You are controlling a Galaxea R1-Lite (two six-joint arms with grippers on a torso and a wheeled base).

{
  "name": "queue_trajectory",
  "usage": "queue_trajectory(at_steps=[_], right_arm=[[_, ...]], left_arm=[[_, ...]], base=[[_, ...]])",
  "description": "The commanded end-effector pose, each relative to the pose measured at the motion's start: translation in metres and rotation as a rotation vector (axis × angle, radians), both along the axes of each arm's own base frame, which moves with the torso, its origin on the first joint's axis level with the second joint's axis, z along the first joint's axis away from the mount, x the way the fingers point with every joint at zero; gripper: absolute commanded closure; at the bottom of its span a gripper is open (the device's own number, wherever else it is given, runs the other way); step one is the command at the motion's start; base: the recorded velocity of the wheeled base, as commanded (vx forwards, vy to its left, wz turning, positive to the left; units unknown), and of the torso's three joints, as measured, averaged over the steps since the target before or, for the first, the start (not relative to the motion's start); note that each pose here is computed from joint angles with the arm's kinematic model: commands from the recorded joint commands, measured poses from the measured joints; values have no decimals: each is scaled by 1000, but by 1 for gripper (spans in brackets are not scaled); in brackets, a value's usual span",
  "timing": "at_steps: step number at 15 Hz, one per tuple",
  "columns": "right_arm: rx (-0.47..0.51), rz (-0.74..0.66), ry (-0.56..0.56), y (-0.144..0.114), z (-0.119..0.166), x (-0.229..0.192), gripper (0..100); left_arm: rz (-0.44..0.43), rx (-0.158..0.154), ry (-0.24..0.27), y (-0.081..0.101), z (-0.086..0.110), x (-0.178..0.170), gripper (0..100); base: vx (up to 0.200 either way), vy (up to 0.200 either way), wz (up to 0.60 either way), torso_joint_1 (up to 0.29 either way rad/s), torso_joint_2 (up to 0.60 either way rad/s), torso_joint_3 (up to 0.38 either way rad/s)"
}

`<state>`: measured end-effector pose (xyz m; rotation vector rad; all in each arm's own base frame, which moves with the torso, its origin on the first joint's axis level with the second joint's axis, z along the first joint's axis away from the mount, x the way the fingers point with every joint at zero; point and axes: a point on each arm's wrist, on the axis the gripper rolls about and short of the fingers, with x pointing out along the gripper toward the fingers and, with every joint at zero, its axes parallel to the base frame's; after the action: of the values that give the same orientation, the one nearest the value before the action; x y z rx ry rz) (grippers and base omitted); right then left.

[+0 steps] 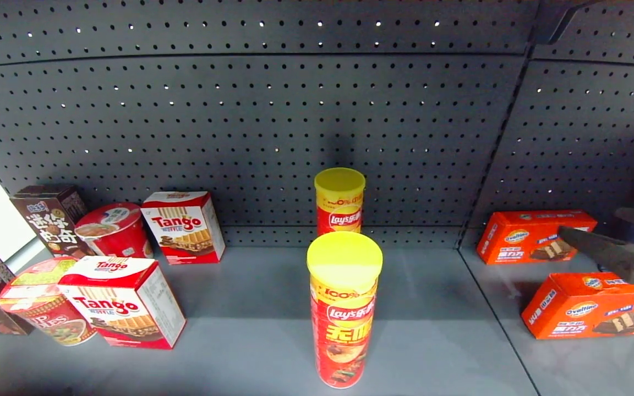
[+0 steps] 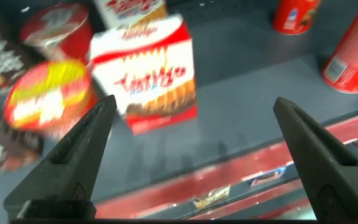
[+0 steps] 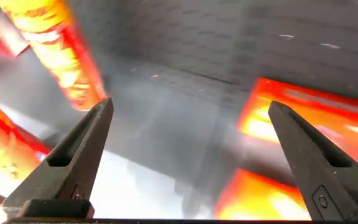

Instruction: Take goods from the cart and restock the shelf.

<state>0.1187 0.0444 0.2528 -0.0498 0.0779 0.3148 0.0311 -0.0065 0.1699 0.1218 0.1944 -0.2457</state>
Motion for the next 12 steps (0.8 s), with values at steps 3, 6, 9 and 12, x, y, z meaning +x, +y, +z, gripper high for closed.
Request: queue_trajectory(at_steps=[3,6,9,12], right_arm=[[55,-187,-228,-45,-39,-115,0],[68,-244,-283,-55,-71,-167,0],[136,-341,-338,-57,-82,-167,0],[123,-257,-298,-52,-107,-152,0]], left_arm=[[47,-19,-155,6,-56,-44,0],[89,-23,-225,6,-54,-52,0],[95,-53,-213,4,-65,-54,0],[30,-26,-208,2,-88,-56,0]], base=[[0,0,0,0,0,0],[0,0,0,0,0,0],[0,0,0,0,0,0],[0,0,0,0,0,0]])
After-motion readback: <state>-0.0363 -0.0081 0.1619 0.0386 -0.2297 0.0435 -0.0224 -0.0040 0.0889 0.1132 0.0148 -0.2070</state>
